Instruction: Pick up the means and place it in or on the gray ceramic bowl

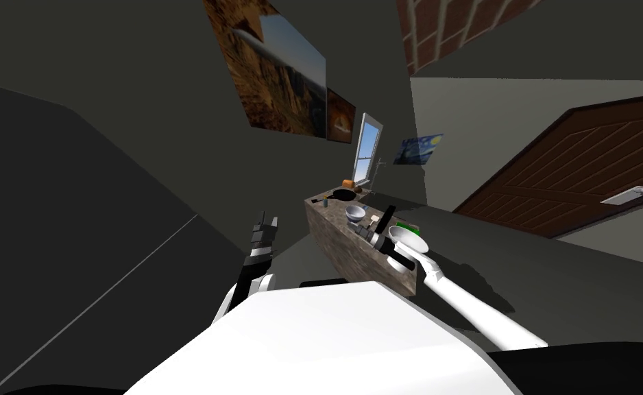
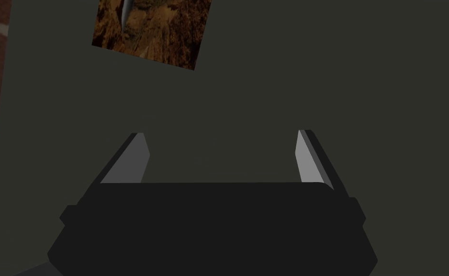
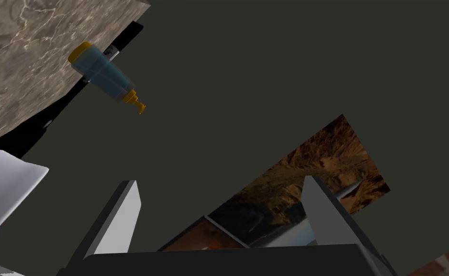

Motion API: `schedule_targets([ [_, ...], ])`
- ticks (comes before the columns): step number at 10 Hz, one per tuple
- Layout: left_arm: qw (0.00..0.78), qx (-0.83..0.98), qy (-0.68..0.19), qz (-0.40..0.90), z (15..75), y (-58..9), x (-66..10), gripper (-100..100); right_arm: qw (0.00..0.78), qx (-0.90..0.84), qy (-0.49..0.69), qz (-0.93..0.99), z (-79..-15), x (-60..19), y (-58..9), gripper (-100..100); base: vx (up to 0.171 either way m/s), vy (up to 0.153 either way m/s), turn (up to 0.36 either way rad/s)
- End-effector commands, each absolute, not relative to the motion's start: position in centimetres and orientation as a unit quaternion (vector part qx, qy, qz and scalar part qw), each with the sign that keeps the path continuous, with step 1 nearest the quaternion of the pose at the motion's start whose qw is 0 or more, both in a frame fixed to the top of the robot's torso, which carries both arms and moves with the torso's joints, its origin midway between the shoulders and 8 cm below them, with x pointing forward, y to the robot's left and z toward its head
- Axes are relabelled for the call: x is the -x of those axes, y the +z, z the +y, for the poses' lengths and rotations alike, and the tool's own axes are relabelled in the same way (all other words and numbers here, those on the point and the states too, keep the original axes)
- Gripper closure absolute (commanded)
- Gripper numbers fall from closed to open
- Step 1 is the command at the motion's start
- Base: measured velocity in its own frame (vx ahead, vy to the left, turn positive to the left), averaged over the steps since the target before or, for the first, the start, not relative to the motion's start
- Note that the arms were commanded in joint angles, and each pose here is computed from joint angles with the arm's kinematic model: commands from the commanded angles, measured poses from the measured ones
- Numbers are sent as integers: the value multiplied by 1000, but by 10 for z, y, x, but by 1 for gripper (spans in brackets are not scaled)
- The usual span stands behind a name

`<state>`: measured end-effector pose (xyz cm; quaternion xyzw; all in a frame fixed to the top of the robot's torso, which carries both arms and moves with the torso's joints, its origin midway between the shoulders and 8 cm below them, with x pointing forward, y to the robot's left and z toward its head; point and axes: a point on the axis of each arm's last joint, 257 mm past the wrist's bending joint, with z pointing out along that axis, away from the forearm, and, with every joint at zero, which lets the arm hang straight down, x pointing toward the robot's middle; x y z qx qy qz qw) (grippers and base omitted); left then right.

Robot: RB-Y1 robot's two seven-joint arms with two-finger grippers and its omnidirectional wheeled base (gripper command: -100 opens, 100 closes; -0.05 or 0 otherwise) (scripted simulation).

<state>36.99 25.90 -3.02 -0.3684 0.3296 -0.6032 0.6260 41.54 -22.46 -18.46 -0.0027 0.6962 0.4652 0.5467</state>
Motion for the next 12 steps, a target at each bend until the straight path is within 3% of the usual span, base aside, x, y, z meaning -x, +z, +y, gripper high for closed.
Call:
schedule_targets([
  [1, 626, 368, -603, 330, 259, -30, -370, 0, 538, 22, 433, 723, -239, -412, -205, -100, 8, 21, 94],
  [6, 626, 368, -603, 330, 259, -30, -370, 0, 509, 72, 349, 783, -282, -401, -251, -100, 14, 31, 65],
  [12, 626, 368, -603, 330, 259, -30, -370, 0, 434, 168, 196, 863, -379, -363, -316, -100, 19, 47, 62],
])
